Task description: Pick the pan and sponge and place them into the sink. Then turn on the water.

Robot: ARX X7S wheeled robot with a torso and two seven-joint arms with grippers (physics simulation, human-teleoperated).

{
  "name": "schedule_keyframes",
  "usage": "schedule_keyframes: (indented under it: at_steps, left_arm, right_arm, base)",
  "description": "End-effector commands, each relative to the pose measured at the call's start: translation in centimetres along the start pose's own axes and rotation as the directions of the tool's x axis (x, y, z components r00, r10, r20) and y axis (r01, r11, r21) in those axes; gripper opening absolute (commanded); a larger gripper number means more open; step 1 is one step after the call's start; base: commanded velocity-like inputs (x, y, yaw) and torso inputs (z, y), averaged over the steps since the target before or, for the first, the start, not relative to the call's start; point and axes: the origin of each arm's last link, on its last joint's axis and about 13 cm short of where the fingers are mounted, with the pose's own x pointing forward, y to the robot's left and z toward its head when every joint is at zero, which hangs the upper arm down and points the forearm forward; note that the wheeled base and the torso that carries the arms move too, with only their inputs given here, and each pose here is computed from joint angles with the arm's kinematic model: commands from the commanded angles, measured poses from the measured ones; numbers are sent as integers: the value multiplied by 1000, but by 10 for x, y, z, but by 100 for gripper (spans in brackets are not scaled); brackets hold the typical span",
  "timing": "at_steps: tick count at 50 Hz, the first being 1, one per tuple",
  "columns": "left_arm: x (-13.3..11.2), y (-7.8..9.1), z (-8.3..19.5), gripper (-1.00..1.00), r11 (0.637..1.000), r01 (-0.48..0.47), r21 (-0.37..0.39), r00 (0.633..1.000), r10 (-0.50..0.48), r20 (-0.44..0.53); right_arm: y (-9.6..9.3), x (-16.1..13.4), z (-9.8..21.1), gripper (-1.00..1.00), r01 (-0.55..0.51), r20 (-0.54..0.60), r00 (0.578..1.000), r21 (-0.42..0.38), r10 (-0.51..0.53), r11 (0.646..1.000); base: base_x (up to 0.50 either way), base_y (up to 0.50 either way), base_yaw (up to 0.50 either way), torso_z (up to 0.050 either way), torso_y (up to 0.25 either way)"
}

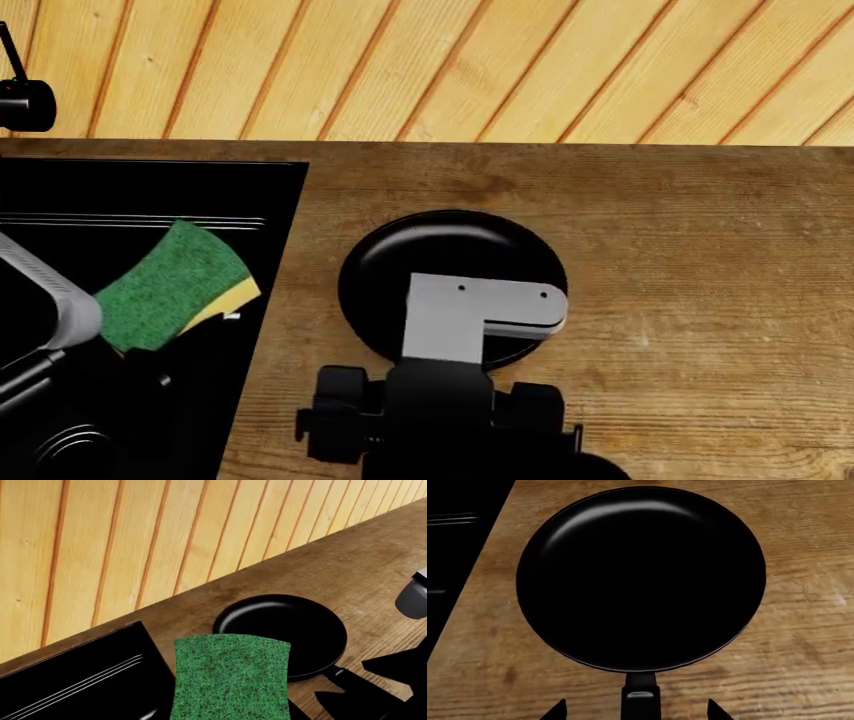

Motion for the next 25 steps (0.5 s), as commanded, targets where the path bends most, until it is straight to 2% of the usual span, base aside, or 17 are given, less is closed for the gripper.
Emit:
schedule_keyframes:
  at_steps: [1, 12, 13, 19, 25]
  left_arm:
    - [5, -4, -1, -100, 1000, 0, -6, 1000, 0, -4]
    - [1, -1, -3, -100, 1000, 0, -8, 1000, 0, -5]
    - [6, -5, -3, -100, 1000, 1, -6, 1000, -1, -7]
    - [-4, 5, -4, -100, 1000, 2, -8, 1000, -2, -8]
    - [1, 0, -5, -100, 1000, 8, -10, 1000, -8, -11]
  right_arm:
    - [0, 7, -5, 100, 4, -26, 1000, 12, -3, 1000]
    - [0, 10, -9, 100, 12, -29, 1000, 13, -12, 1000]
    - [0, 11, -9, -100, 25, -16, 1000, 16, -25, 1000]
    - [0, 10, -8, -100, 20, -4, 1000, 8, -20, 1000]
    - [-2, 8, -5, -100, 25, 54, 998, -16, -24, 1000]
  base:
    - [0, 0, 0, 0, 0]
    - [0, 0, 0, 0, 0]
    - [0, 0, 0, 0, 0]
    - [0, 0, 0, 0, 0]
    - [2, 0, 0, 0, 0]
